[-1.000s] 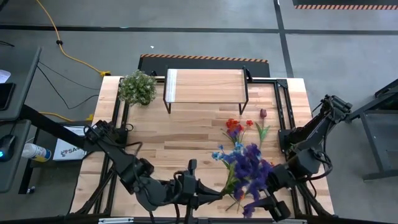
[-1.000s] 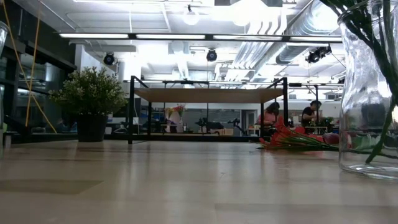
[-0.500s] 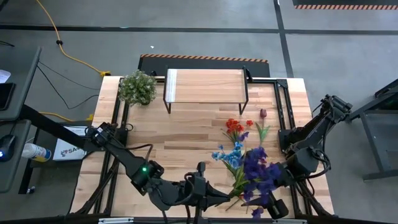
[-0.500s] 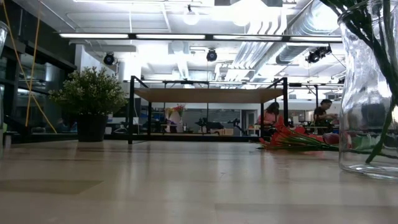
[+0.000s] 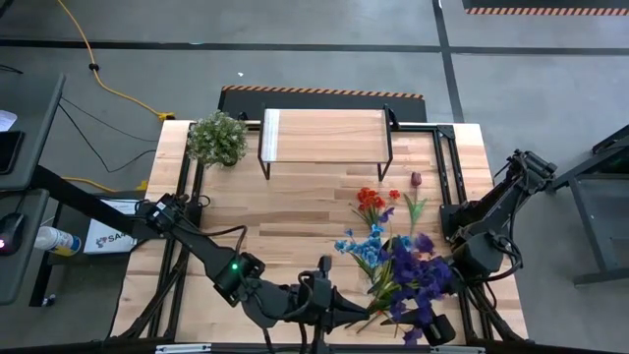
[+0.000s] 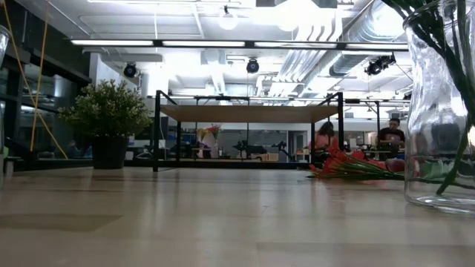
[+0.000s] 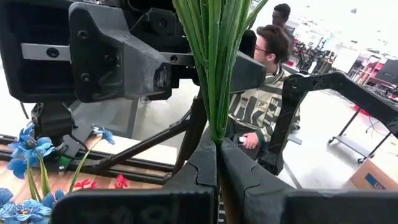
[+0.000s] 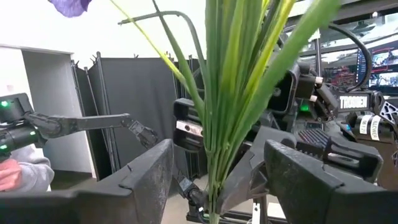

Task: Pick and place flowers into a vace then onto a shelf
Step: Put the violet flowers into the right transparent vase

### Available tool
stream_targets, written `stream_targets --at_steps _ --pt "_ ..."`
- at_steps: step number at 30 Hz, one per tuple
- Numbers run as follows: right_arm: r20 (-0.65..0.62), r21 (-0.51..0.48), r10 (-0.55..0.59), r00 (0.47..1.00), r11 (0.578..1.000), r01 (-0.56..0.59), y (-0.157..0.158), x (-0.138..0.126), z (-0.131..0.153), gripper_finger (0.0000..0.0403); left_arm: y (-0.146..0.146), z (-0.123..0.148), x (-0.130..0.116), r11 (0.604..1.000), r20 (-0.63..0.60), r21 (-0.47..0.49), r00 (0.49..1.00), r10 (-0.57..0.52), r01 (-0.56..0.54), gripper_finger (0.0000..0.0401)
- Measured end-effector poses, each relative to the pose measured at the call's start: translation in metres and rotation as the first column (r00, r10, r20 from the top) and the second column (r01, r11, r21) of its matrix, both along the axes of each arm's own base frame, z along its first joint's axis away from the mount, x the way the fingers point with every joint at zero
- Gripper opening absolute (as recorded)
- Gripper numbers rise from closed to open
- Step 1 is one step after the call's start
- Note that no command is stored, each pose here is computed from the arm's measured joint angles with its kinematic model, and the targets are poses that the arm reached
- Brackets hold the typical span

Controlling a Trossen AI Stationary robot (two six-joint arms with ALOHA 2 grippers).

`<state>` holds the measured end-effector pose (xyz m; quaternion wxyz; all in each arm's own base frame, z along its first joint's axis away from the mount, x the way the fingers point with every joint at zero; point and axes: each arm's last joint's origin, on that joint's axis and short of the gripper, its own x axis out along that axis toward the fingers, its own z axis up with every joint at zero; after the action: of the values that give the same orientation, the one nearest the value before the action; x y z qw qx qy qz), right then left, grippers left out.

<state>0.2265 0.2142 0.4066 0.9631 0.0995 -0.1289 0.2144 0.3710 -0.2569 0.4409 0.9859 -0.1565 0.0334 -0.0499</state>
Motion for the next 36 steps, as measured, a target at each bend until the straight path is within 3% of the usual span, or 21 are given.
stream_targets --at_steps 12,36 --pt "-0.006 0.014 0.005 1.000 1.000 -0.005 0.000 0.000 0.000 0.0237 0.004 -0.013 0.017 0.999 -0.020 -0.028 0.999 -0.028 0.028 0.0033" --pt "-0.012 0.007 0.007 1.000 1.000 -0.007 0.001 0.000 -0.001 0.0192 0.004 -0.008 0.016 1.000 0.017 -0.021 1.000 -0.014 0.014 0.0033"
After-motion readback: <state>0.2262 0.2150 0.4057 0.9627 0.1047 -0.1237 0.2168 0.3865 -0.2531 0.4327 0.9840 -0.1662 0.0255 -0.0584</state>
